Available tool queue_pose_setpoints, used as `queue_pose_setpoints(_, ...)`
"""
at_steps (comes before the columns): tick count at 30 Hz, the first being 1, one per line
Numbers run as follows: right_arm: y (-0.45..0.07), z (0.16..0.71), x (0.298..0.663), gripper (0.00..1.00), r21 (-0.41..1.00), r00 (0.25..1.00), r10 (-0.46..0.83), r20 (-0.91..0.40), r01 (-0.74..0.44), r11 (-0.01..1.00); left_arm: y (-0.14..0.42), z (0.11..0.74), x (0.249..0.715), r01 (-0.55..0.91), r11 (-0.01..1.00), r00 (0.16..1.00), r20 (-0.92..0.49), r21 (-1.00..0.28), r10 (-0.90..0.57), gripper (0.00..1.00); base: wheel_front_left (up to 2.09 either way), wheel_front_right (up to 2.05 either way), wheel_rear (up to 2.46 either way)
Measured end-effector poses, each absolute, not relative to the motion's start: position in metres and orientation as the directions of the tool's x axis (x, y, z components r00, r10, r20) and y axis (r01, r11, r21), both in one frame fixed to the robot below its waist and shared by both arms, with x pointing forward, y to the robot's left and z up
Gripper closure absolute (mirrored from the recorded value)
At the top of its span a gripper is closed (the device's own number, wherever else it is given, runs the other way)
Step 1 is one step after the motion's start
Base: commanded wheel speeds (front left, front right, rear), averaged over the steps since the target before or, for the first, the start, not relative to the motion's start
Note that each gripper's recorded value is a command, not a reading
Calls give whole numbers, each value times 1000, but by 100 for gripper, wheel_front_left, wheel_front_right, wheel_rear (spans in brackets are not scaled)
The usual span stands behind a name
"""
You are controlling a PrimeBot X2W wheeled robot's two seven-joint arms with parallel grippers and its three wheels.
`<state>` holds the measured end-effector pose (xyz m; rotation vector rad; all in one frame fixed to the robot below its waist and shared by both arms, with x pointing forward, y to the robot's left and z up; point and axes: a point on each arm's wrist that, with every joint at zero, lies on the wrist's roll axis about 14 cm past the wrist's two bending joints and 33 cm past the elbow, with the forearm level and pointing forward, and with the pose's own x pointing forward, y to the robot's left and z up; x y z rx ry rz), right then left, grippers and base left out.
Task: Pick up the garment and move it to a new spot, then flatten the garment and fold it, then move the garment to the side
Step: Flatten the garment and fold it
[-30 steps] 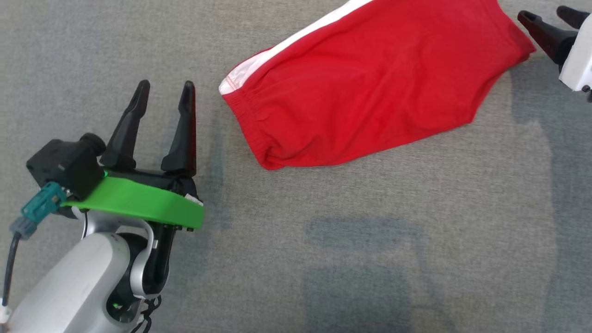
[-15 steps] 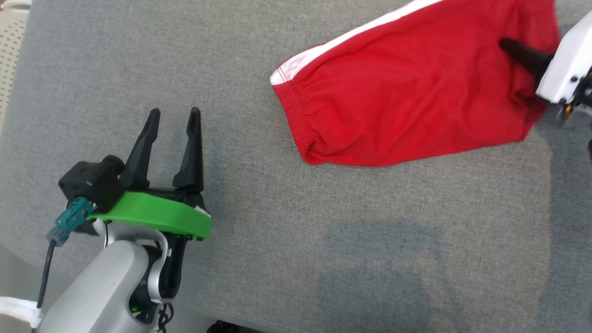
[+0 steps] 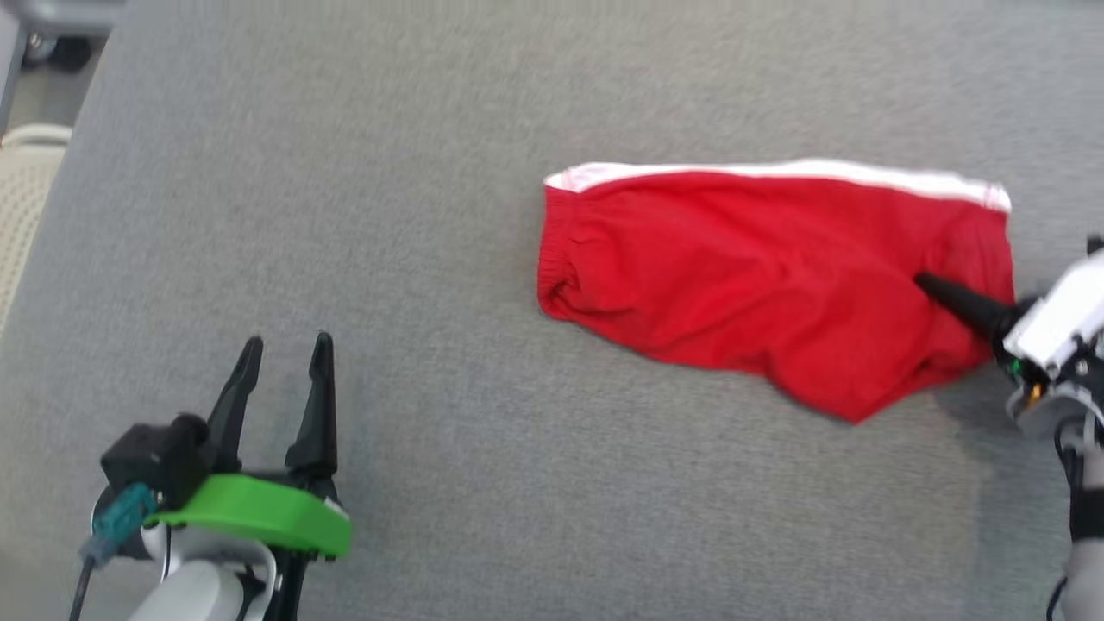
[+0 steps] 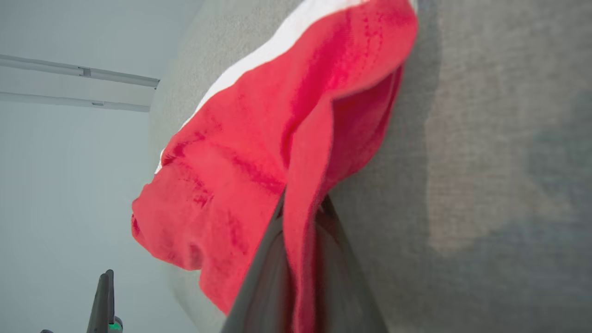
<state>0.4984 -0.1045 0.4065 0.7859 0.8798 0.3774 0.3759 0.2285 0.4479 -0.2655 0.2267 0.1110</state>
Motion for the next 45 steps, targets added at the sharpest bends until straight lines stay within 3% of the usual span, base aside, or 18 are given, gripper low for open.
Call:
queue_pose_setpoints(4, -142, 412, 459, 100, 755, 673, 509, -536, 113, 646, 216, 451, 364, -86, 965, 979, -202, -247, 35, 0, 0, 0, 0)
queue_pose_setpoints(12, -194, 413, 435, 100, 730, 787, 319, -528, 229, 644, 182, 451, 367, 41, 966, 981, -171, -257, -87, 0, 0, 0, 0)
queue_pose_setpoints(18, -225, 455, 452, 100, 703, 868, 225, -443, 180, 688, 162, 462, 368, 118, 960, 980, -124, -253, -153, 0, 0, 0, 0)
queue_pose_setpoints(21, -222, 482, 465, 100, 686, 890, 238, -388, 106, 720, 154, 465, 365, 140, 956, 979, -108, -257, -173, 0, 0, 0, 0)
queue_pose_setpoints(27, -145, 507, 471, 100, 620, 840, 403, -363, -105, 777, 155, 467, 357, 131, 958, 982, -100, -253, -161, 0, 0, 0, 0)
queue_pose_setpoints(31, -92, 492, 461, 100, 572, 766, 495, -410, -207, 794, 150, 465, 351, 155, 956, 978, -100, -249, -184, 0, 0, 0, 0)
queue_pose_setpoints(42, -8, 448, 453, 100, 546, 650, 610, -454, -338, 767, 168, 460, 350, 117, 965, 983, -110, -234, -145, 0, 0, 0, 0)
queue_pose_setpoints(43, -4, 450, 456, 75, 542, 656, 611, -443, -348, 765, 169, 459, 350, 113, 966, 984, -112, -231, -142, 0, 0, 0, 0)
queue_pose_setpoints(44, -2, 452, 459, 0, 539, 667, 611, -427, -355, 764, 170, 459, 350, 110, 967, 984, -113, -231, -139, 0, 0, 0, 0)
queue_pose_setpoints(45, 0, 454, 461, 0, 541, 674, 612, -413, -359, 761, 170, 458, 350, 109, 967, 984, -113, -228, -138, 0, 0, 0, 0)
